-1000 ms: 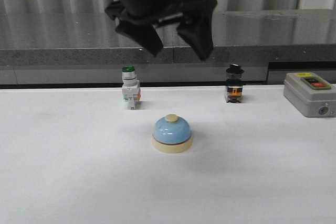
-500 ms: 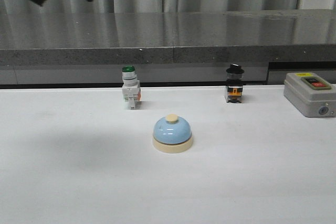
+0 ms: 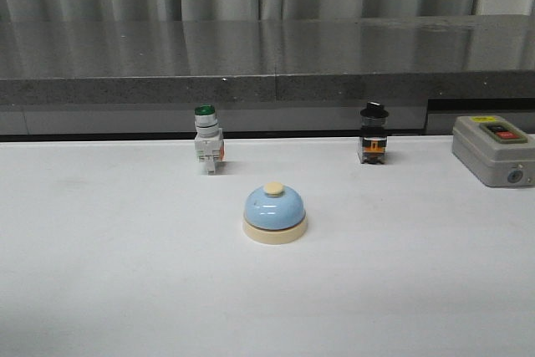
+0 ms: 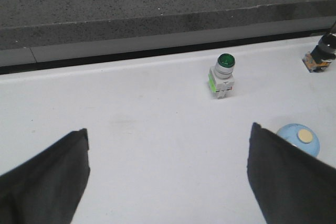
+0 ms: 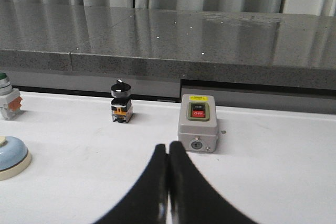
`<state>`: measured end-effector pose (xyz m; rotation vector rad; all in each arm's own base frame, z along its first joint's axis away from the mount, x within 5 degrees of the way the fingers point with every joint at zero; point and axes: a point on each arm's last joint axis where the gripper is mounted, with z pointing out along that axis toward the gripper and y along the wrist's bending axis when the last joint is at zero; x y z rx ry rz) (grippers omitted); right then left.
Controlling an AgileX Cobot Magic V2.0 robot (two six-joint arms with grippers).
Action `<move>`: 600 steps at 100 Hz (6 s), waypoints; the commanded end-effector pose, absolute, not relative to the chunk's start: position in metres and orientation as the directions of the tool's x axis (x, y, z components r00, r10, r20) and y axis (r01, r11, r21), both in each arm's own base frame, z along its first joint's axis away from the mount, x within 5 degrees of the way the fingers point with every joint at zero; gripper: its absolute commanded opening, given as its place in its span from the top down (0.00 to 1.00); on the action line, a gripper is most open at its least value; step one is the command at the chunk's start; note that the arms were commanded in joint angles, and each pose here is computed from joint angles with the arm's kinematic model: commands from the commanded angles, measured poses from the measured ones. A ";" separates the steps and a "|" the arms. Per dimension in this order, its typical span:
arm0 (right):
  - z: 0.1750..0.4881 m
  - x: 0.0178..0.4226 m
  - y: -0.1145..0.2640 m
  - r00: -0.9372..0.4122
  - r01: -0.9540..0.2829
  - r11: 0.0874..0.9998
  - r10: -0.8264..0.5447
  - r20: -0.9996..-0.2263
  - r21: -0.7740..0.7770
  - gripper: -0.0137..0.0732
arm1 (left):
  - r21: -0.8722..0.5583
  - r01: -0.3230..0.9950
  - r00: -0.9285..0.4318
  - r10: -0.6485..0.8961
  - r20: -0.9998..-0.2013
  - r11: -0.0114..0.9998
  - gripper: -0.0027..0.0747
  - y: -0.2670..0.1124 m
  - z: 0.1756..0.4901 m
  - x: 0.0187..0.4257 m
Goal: Place and press bell with both arms
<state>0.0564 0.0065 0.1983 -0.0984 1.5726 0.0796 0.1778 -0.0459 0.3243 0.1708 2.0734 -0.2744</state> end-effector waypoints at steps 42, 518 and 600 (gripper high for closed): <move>0.212 0.054 0.006 0.116 -0.104 0.994 -0.002 -0.993 -0.014 0.91 | -0.127 0.253 -0.212 -0.073 -0.975 0.959 0.90 -0.029 0.343 0.106; 0.322 0.184 0.029 -0.708 -0.130 0.986 -0.018 -0.706 0.106 0.91 | -0.015 0.099 0.113 -0.026 -0.993 0.995 0.99 -0.005 0.204 0.055; 0.272 0.298 0.170 -0.748 -0.463 0.880 -0.325 -0.579 0.105 0.91 | -0.015 0.099 0.113 -0.026 -0.993 0.995 0.99 -0.005 0.204 0.055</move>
